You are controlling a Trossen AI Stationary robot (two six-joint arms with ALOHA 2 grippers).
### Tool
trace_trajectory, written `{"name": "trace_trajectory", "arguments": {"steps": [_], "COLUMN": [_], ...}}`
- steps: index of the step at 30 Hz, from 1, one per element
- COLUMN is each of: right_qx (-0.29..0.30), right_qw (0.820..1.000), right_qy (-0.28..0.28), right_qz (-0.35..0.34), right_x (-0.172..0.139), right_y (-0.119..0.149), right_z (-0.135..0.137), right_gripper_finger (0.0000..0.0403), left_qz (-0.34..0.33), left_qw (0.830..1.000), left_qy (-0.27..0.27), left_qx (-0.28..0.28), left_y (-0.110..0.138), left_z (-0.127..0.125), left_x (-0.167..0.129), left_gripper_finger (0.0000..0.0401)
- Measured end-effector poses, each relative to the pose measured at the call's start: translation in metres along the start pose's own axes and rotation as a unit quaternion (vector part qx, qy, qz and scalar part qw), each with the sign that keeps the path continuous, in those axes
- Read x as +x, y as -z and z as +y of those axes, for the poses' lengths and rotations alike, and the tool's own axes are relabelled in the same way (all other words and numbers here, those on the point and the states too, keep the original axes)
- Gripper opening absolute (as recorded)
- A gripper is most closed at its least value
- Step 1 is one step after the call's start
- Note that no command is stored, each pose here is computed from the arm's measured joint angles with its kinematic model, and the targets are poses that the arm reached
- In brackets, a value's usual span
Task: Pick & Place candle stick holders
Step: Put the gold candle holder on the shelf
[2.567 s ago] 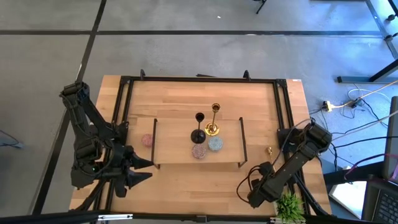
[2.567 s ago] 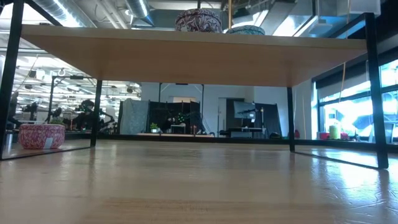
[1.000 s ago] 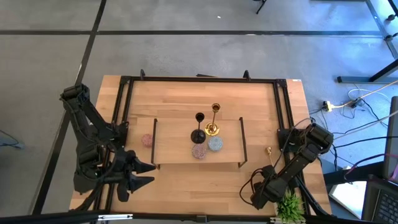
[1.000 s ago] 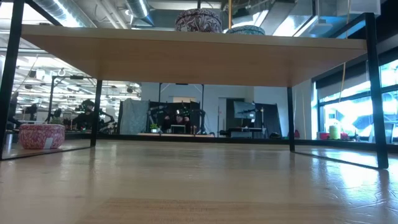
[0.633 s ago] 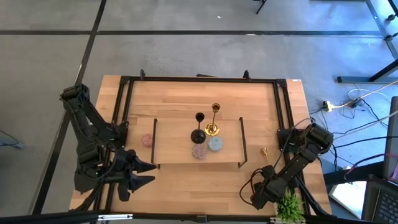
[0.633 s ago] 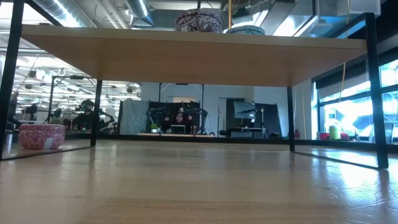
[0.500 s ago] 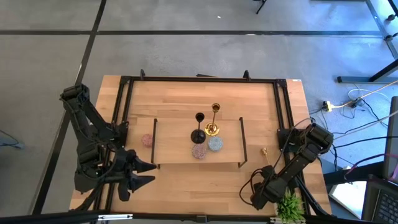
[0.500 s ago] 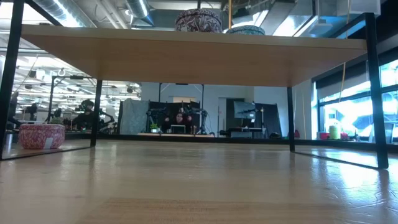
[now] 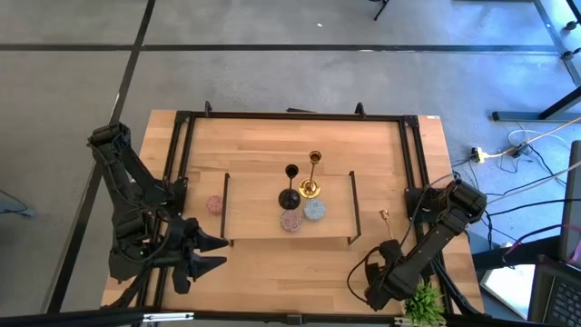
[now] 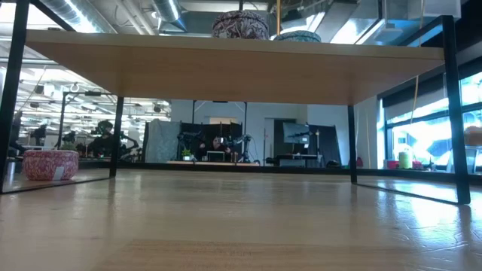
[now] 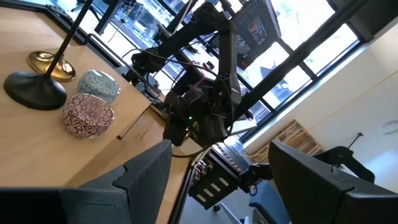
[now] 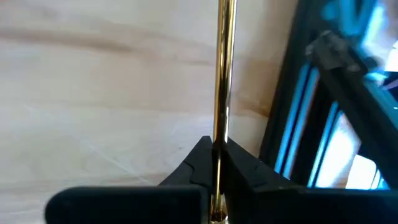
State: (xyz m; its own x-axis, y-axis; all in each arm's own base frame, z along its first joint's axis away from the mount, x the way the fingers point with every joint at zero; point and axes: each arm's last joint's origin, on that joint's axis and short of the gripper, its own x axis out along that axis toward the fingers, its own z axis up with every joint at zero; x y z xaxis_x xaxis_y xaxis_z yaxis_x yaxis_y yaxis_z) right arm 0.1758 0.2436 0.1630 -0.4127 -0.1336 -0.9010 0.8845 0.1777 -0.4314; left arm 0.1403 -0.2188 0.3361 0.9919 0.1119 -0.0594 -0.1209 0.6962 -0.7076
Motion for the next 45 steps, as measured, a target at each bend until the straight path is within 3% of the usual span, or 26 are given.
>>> {"name": "trace_trajectory", "arguments": {"steps": [10, 18, 30, 45], "right_qx": [0.032, 0.065, 0.077, 0.078], "right_qw": [0.996, 0.989, 0.981, 0.955], "right_qy": [-0.002, -0.092, -0.141, -0.238], "right_qz": [-0.079, -0.097, -0.110, -0.159], "right_x": [-0.044, -0.073, -0.089, -0.119], "right_y": [-0.010, -0.019, -0.030, -0.037], "right_z": [-0.008, -0.010, -0.014, -0.010], "right_gripper_finger": [0.0017, 0.0016, 0.0016, 0.0016], "left_qz": [-0.001, -0.002, -0.002, 0.002], "left_qw": [1.000, 1.000, 1.000, 1.000], "left_qy": [-0.001, -0.002, -0.003, -0.002], "left_qx": [0.000, 0.000, 0.000, -0.001], "left_y": [0.000, -0.001, -0.001, -0.003], "left_z": [0.000, 0.000, 0.001, 0.002], "left_x": [0.001, 0.001, 0.002, 0.008], "left_gripper_finger": [0.0265, 0.0265, 0.0265, 0.0265]}}
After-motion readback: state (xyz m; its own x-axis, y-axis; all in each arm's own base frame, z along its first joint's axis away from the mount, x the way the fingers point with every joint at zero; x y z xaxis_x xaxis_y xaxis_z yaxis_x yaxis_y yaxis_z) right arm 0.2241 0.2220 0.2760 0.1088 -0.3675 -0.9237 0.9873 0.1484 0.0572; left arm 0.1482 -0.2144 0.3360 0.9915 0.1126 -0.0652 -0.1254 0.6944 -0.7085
